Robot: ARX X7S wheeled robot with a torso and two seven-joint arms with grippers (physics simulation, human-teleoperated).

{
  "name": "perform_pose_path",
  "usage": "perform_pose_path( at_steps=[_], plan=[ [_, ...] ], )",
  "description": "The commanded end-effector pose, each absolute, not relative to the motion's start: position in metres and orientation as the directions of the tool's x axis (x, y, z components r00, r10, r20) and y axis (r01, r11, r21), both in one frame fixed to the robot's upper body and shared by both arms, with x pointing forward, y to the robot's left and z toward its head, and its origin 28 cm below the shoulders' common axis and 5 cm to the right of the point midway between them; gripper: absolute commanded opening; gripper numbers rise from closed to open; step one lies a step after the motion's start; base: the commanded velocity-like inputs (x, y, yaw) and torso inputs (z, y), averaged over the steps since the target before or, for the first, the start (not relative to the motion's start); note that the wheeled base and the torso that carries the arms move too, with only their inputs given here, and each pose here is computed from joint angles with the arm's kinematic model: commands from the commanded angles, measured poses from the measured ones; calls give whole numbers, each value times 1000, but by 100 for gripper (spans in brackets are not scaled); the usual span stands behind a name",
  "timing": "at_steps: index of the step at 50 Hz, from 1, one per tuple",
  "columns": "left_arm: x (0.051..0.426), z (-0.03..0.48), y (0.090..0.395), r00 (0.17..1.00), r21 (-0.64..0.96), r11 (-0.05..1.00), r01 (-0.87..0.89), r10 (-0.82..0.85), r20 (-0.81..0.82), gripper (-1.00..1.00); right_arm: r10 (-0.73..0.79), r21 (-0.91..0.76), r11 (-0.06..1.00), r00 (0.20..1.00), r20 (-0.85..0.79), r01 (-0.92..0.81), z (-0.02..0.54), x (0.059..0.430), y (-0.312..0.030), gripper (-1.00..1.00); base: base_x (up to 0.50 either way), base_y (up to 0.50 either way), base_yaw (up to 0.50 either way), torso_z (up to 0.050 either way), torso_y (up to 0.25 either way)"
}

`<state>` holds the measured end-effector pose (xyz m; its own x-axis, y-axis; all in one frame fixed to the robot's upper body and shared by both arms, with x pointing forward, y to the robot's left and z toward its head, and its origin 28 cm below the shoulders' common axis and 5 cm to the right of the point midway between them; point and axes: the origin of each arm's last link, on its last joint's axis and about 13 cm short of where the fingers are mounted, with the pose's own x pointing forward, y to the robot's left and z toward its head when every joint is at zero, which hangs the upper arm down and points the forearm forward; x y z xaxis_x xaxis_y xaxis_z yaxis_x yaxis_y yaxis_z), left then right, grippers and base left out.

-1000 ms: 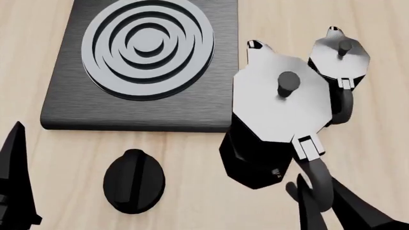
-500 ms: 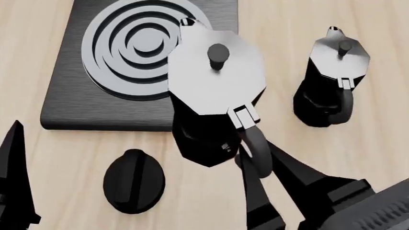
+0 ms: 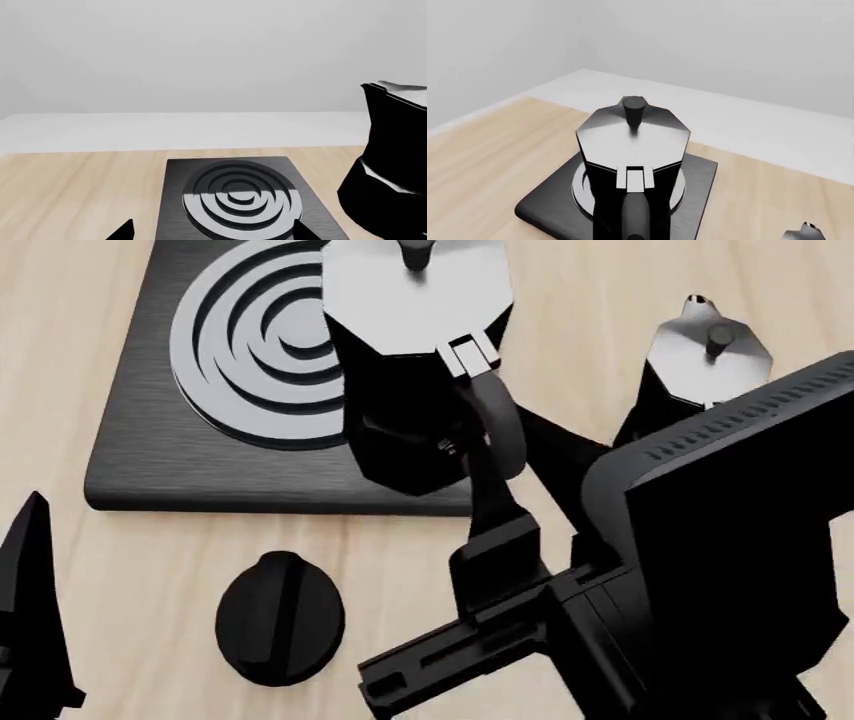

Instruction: Put the right moka pot on the stove.

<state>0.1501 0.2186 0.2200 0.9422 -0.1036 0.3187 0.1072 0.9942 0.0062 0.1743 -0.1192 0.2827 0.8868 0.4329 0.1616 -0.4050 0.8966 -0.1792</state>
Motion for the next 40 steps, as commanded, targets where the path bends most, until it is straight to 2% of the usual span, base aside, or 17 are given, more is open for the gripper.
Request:
perform_pose_path(
  at_steps=[1, 40],
  plan=[
    [150, 220, 219, 942, 7, 994, 105, -101, 321, 100, 422, -177, 902, 890, 172, -394, 290, 191, -115, -100, 0, 0, 0, 0, 0],
    [150, 220, 219, 942, 3, 994, 107, -102, 321, 100, 427, -161, 901, 890, 161, -403, 305, 240, -94, -100, 0, 0, 0, 1, 1]
  ],
)
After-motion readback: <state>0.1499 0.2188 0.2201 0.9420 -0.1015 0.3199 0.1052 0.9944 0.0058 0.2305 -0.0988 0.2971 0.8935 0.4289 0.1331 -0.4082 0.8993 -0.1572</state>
